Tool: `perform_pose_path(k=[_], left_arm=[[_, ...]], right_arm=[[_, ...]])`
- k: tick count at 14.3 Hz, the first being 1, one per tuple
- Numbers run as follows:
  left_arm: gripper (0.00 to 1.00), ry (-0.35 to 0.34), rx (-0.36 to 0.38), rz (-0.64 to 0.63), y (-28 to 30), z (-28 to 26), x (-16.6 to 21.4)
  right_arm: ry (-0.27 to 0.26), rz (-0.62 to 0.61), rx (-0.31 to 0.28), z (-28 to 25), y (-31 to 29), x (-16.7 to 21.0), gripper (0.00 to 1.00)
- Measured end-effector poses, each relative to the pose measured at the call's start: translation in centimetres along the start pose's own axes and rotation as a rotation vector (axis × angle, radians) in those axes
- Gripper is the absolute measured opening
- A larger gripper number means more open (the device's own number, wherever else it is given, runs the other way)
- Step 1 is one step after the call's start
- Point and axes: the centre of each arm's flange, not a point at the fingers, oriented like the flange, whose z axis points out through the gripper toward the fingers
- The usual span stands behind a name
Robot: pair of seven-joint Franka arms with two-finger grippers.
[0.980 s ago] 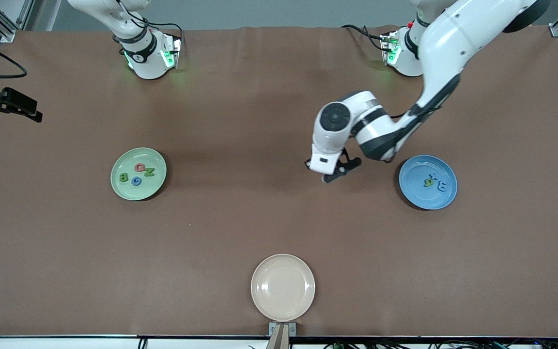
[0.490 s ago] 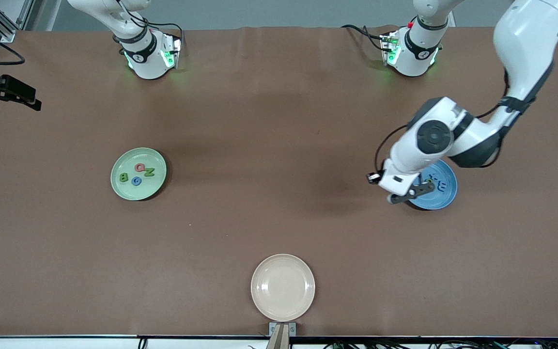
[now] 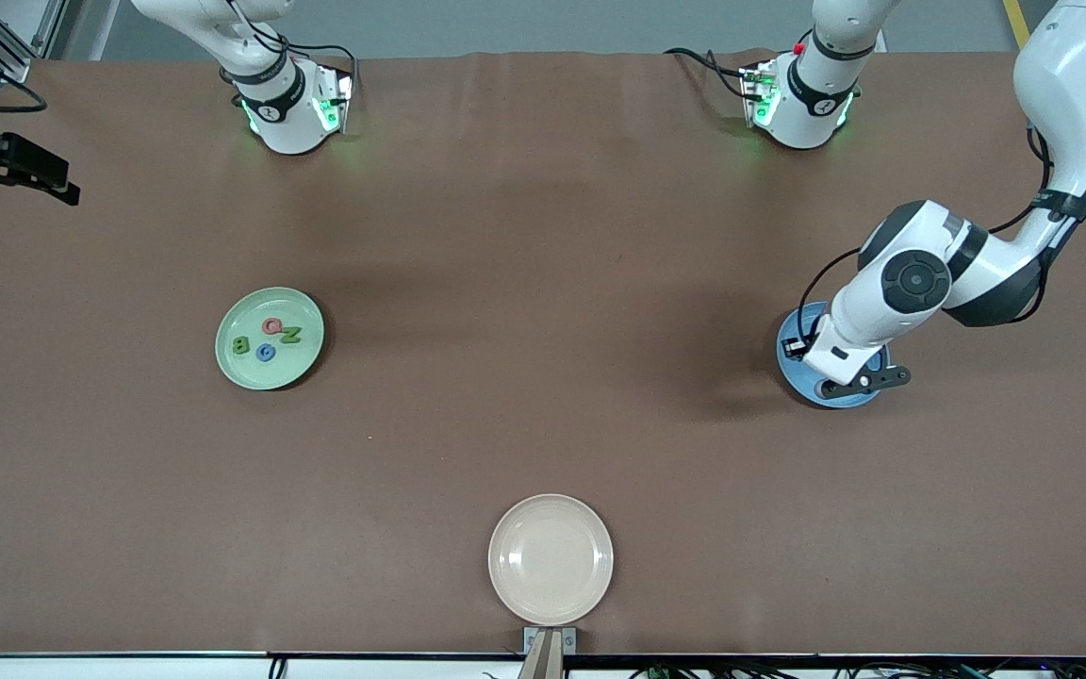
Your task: Sort upper and lower case letters into plates
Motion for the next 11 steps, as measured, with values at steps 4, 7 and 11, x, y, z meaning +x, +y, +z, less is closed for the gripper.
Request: perform_pose_path(k=[4,7,11], left_arm=[[0.26,-0.014,0.026,0.060,-2.2,4.4,-1.4],[0.26,-0.038,0.028,0.073,-2.5,6.1,-2.3],[0.26,-0.047,0.033,0.076,-2.7,6.6,-2.6]], right_arm=[[0.009,-0.007,0.001,-0.3,-0.4,-0.2,1.00],[0.027,-0.003,0.001,-0.5,-0.2,0.0,1.00],[0.037,-0.002,0.008,-0.6,-0.1,0.1,1.00]])
